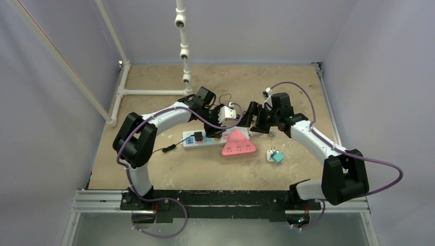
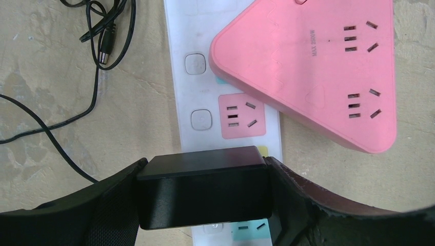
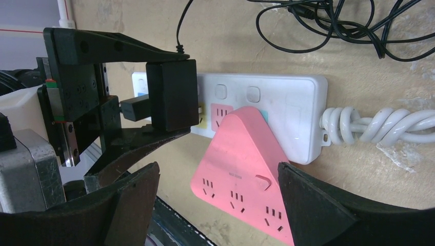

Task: Insert the plug
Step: Insert the plug into the socket.

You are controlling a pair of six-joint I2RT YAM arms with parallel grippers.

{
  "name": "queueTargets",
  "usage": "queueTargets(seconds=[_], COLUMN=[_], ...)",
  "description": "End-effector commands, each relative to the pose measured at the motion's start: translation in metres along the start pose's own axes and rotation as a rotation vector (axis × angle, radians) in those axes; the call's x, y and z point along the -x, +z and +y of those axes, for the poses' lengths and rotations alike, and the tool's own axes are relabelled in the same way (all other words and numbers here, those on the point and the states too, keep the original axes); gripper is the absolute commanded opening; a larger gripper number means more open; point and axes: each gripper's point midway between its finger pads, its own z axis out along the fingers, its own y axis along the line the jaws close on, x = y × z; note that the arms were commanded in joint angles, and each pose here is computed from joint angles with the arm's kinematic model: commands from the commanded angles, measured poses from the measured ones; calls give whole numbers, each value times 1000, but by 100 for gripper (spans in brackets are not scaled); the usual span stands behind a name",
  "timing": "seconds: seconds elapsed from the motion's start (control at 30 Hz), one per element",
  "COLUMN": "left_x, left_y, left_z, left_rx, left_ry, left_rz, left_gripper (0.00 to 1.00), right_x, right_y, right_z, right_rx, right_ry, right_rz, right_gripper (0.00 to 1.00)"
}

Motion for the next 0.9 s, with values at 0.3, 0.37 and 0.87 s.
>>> queueTargets(seconds=[0.3, 0.37, 0.87], left_x=[-17, -17, -31], left_y=[-15, -14, -4], left_z=[0, 0, -15], left_rx=[2, 1, -11], left_ry=[12, 5, 4], left_rz=[38, 32, 71], left_gripper=[0, 0, 0], right_x=[0, 0, 0], right_y=[3, 2, 4], right_z=[3, 3, 1], right_rx=[35, 35, 25], right_ry=[-3, -3, 0], right_rz=[2, 1, 4], right_gripper=[87, 87, 87])
